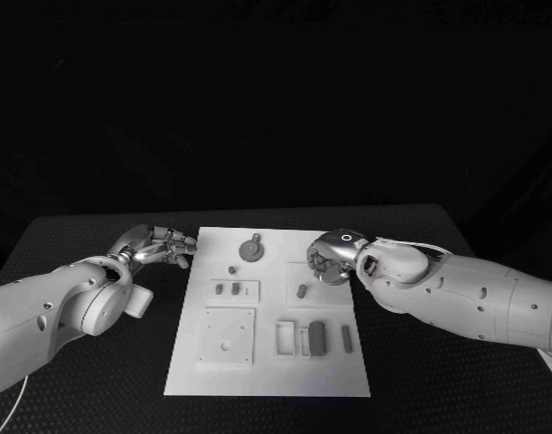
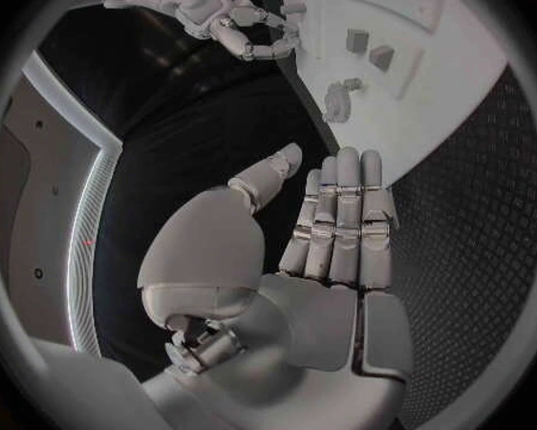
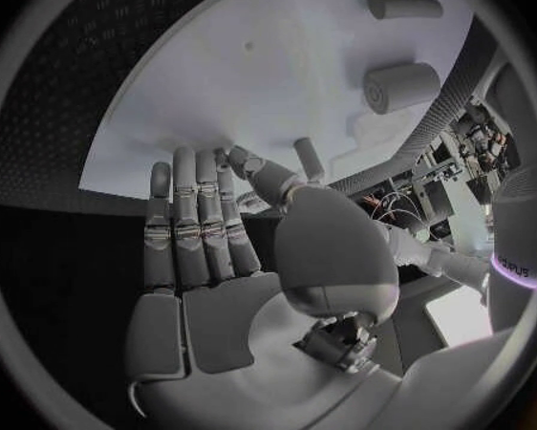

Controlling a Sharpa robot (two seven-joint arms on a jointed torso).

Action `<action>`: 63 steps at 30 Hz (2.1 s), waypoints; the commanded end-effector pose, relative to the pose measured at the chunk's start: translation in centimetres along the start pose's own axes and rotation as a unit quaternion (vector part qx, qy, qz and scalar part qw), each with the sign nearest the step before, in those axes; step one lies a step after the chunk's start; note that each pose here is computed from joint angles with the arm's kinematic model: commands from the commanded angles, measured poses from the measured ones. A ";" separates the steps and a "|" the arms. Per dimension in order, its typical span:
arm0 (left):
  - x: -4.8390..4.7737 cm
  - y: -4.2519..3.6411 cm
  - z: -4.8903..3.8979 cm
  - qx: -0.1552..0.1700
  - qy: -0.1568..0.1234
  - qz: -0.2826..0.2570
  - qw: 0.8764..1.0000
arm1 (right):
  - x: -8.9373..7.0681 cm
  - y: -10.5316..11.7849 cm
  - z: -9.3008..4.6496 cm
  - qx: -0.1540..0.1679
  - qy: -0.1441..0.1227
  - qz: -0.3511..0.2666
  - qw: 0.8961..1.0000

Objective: Assemble the parts on the task board

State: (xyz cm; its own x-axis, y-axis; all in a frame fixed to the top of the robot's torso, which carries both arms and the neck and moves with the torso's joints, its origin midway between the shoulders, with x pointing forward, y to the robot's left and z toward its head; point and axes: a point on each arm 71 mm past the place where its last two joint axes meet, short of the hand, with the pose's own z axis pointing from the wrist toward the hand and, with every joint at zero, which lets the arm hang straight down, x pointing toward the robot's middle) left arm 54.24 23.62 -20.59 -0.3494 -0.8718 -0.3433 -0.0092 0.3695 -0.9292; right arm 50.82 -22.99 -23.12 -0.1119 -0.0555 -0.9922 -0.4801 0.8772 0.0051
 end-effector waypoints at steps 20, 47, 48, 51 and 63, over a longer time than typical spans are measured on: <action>0.13 -0.16 0.02 0.001 0.004 -0.005 1.000 | 1.4 0.8 -0.3 -0.004 0.006 -0.024 1.000; 0.09 -0.14 0.08 0.002 0.002 -0.005 1.000 | -2.0 0.1 -0.4 0.002 -0.014 0.038 0.999; 0.09 -0.14 0.09 0.002 0.002 -0.005 1.000 | -2.1 0.1 -0.4 0.002 -0.013 0.039 0.999; 0.06 -0.13 0.08 0.001 0.002 -0.004 1.000 | -2.3 0.0 -0.5 0.003 -0.008 0.051 0.999; 0.21 -0.21 0.14 0.002 0.002 -0.007 1.000 | -4.6 3.7 -0.8 -0.056 -0.057 0.124 0.989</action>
State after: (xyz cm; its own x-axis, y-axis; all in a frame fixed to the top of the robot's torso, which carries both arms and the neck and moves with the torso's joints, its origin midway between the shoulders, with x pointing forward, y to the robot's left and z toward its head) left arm 54.27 23.63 -20.63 -0.3476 -0.8733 -0.3413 -0.0152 0.3693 -0.9292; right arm 49.21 -20.65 -18.84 -0.1382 0.1393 -0.9806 -0.5150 0.8356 0.1913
